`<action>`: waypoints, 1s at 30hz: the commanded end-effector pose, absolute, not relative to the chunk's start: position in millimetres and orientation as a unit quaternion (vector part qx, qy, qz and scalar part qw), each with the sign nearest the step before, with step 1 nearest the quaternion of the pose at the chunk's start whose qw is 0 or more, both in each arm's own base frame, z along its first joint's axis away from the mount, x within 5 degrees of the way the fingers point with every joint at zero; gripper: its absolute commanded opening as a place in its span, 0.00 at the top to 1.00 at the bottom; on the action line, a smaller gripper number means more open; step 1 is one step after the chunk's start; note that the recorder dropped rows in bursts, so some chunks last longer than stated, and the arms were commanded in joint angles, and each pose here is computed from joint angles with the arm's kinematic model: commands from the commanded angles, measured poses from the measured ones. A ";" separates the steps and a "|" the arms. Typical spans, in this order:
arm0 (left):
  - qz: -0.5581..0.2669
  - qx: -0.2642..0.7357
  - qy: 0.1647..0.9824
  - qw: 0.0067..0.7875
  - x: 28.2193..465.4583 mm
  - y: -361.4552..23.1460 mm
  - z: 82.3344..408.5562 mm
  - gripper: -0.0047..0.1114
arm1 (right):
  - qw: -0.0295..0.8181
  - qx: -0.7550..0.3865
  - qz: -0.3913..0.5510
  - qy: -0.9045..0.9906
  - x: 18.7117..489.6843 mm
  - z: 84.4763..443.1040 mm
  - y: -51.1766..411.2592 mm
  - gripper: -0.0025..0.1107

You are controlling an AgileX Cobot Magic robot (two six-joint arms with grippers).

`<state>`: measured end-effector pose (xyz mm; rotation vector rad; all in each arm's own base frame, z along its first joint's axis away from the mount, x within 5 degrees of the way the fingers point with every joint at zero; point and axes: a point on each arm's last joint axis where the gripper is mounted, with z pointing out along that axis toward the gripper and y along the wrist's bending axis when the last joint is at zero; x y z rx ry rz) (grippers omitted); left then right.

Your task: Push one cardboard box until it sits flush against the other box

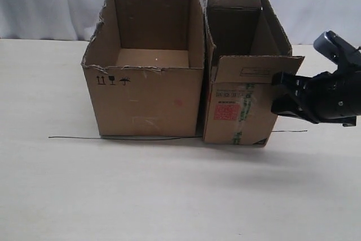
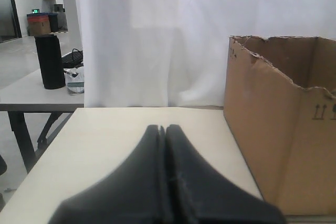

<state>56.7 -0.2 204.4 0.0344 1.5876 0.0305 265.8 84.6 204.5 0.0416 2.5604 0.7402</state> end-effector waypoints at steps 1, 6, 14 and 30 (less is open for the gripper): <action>0.014 0.012 0.711 0.703 56.5 0.0 204.2 0.96 | 0.253 0.013 0.272 0.928 276.8 208.5 87.3 0.93; 0.014 0.012 0.711 0.703 56.5 0.0 204.2 0.96 | 0.260 0.002 0.285 0.923 285.7 219.6 91.3 0.93; 0.014 0.012 0.711 0.703 56.5 0.0 204.2 0.96 | 0.227 -0.038 0.300 0.926 270.8 232.9 93.9 0.93; 0.015 0.013 0.709 0.705 56.5 0.0 204.7 0.96 | 0.435 0.030 0.078 0.896 280.7 366.5 19.6 0.93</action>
